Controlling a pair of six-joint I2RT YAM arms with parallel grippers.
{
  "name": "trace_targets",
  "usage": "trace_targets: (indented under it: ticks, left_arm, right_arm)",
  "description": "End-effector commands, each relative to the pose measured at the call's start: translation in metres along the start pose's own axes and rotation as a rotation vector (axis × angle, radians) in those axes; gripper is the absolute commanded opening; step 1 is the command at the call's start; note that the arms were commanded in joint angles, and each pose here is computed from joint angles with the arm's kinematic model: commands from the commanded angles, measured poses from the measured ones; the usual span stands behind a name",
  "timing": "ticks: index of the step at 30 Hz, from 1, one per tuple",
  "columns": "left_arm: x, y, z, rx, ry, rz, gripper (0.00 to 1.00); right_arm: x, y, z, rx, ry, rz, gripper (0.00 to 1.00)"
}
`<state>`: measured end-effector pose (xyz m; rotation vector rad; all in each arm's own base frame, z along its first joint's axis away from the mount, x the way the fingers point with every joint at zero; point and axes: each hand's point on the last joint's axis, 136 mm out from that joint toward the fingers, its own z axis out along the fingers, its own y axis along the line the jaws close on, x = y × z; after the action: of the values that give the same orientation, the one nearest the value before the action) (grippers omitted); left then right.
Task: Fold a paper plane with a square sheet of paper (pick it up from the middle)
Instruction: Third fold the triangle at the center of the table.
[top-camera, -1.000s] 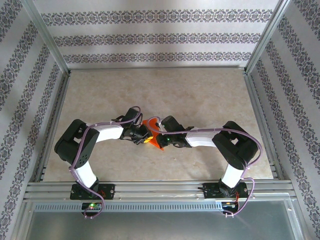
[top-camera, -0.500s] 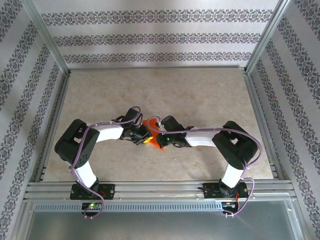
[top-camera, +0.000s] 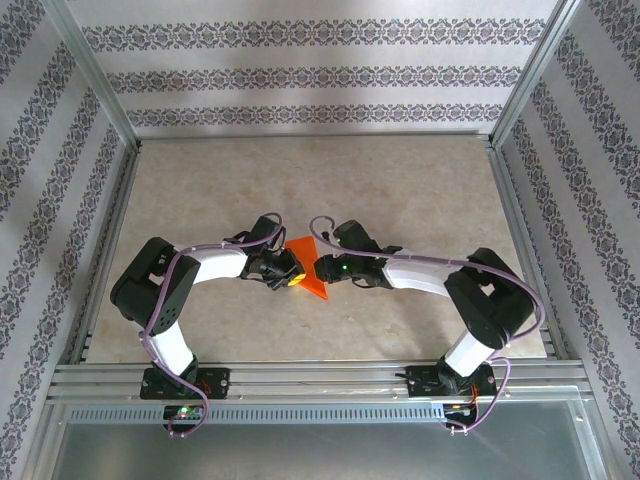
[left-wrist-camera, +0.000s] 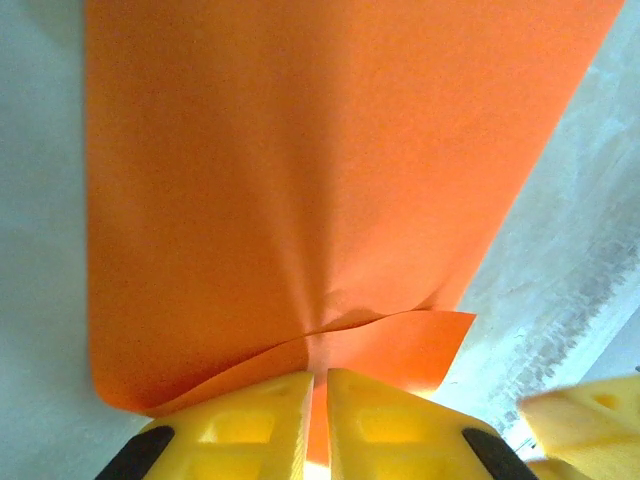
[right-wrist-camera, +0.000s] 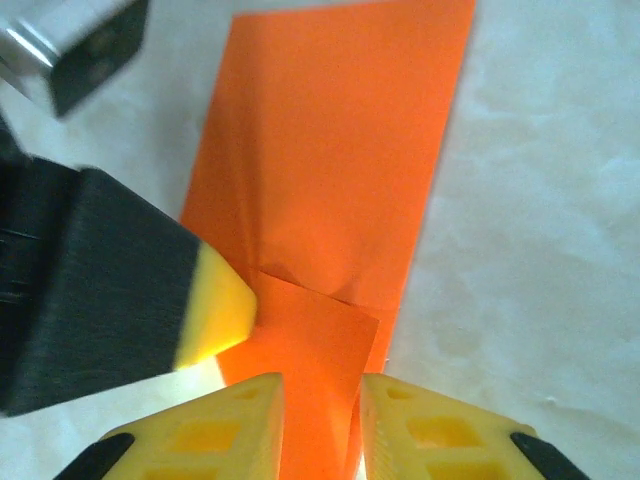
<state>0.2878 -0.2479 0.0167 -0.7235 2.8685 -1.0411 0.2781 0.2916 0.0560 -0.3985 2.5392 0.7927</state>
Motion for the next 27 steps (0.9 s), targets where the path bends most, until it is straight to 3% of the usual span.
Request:
trace_targets:
  ticks: [1,6,11,27]
  left_arm:
    - [0.007,0.045,0.013,-0.164,0.016,-0.046,0.13]
    - [0.008,0.048,0.011,-0.179,0.012,-0.055,0.13]
    - [0.007,0.050,0.010,-0.189,0.007,-0.059,0.13]
    - [0.008,0.055,0.010,-0.208,0.010,-0.064,0.12]
  right_arm:
    - [0.002,0.005,-0.012,-0.029,0.007,0.058,0.27]
    - [0.017,0.029,-0.008,-0.156,0.093,0.082,0.14]
    - [0.037,0.036,0.010,-0.182,0.177,0.080,0.07]
    - [0.055,0.015,0.030,-0.108,0.250,0.102,0.04]
